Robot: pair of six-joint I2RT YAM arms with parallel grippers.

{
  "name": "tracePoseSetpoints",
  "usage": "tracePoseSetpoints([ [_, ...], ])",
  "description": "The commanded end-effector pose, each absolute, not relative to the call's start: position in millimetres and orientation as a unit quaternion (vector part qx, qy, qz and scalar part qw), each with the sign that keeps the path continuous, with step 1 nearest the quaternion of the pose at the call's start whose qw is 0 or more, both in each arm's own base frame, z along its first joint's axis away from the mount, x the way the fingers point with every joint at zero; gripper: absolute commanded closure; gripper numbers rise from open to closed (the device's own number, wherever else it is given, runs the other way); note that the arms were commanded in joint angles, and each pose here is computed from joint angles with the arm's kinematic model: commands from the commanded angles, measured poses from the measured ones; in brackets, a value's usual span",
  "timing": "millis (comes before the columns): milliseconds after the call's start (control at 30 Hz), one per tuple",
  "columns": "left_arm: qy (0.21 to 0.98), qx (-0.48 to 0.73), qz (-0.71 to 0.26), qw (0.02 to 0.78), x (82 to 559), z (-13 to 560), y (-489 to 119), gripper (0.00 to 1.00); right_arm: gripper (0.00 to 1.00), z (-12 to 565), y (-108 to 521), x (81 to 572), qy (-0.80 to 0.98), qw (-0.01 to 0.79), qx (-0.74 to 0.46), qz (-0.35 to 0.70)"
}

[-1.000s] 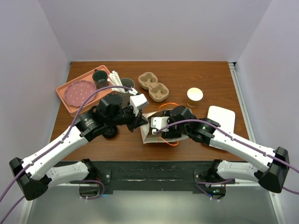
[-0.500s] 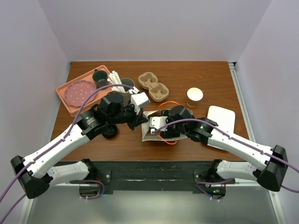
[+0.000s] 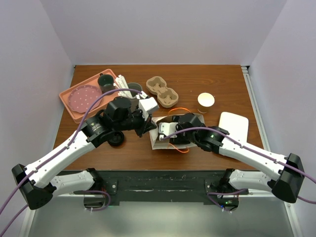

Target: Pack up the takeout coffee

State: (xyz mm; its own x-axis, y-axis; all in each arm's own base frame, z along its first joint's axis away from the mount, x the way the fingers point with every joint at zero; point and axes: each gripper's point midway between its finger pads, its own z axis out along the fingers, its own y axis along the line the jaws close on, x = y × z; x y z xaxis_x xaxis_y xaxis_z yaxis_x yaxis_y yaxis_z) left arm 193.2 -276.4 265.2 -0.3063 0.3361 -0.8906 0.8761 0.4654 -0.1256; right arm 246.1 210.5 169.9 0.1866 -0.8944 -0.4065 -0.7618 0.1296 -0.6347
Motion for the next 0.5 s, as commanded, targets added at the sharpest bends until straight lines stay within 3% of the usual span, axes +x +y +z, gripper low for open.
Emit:
tracePoseSetpoints([
  [0, 0.730, 0.414, -0.316, 0.442, 195.3, 281.1, -277.5, 1.00, 0.85, 173.9, 210.5, 249.9, 0.636, 0.433, -0.634, -0.080],
  [467, 0.729, 0.410, -0.321, 0.445, 192.4, 283.2, -275.5, 1.00, 0.86, 172.3, 224.6, 264.6, 0.645, 0.459, -0.606, -0.080],
])
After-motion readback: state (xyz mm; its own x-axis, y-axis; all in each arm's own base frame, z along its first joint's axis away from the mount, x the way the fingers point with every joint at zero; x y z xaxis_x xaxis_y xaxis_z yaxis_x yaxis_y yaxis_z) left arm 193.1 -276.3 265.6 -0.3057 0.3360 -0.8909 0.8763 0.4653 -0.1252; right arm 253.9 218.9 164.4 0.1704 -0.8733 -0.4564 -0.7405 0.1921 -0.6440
